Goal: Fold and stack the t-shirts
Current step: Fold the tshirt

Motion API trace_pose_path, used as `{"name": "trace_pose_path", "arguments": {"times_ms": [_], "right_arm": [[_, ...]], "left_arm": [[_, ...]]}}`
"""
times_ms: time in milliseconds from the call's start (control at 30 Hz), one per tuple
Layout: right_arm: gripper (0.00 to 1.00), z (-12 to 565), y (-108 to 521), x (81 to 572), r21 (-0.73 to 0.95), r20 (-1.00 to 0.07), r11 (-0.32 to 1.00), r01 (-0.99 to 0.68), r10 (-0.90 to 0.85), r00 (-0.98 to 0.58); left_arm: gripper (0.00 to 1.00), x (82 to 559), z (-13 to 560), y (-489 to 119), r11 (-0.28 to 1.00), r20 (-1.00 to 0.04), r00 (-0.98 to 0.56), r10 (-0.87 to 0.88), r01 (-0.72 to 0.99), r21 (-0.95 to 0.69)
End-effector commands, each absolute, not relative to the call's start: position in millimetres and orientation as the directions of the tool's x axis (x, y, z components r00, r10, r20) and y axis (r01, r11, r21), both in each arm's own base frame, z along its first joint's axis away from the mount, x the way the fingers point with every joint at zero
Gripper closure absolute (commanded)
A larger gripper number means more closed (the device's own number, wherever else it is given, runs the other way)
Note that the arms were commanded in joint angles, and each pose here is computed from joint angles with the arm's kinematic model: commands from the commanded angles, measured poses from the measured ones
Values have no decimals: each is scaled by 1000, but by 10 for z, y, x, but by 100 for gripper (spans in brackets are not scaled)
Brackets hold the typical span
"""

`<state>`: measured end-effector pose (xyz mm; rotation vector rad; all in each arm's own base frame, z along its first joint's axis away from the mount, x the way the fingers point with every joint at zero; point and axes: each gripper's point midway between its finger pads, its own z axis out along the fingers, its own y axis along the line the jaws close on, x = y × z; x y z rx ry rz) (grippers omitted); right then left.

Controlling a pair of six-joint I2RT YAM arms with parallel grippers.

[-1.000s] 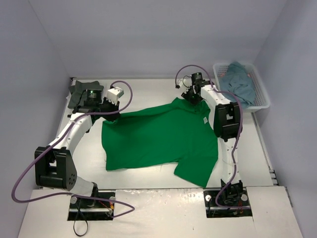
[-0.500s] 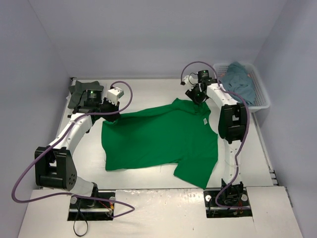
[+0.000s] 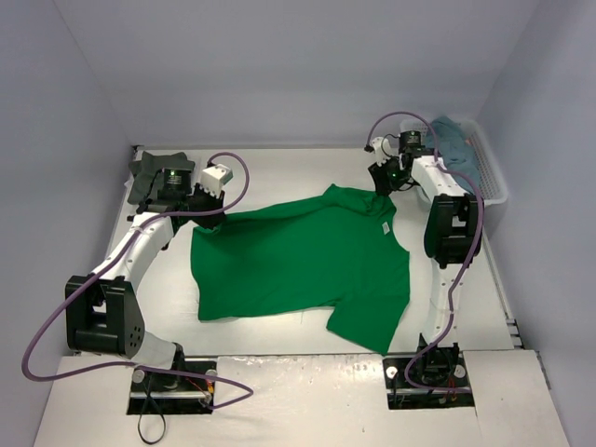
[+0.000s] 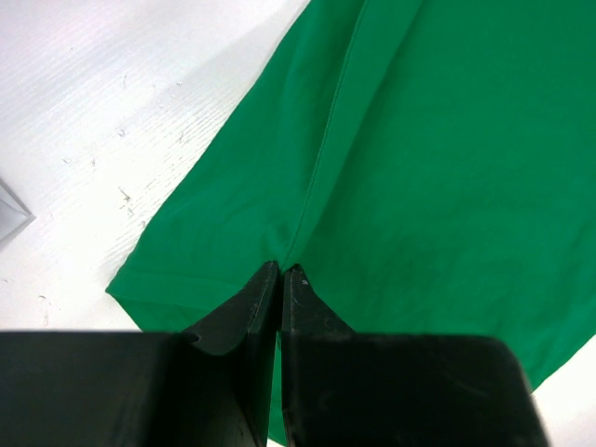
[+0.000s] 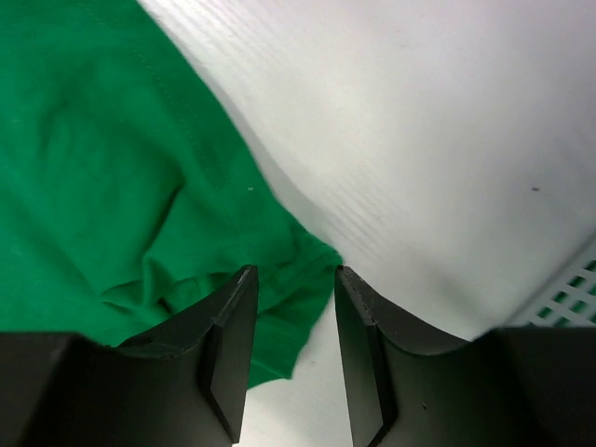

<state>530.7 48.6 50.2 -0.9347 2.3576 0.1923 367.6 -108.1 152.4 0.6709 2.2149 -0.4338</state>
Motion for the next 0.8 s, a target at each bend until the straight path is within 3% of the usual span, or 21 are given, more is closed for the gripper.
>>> {"name": "trace_pose_path", "arguments": {"times_ms": [0,267,767], "right_arm": [[65,806,686,5283,-20,-654,725,-688,-530,-540],[66,849,789,5231,43,-691,695,-718,-498,-524],[68,697,766,5129,126,-669,723,-679,-444,-596]], "left_arm": [[100,3740,1759,-1118,799,-805,-502,316,598,-60],[100,3746,1749,-1099,803,-804,-504,315,593,-57],[100,3717,1736,-1063,807,-803,-506,314,587,-54]]}}
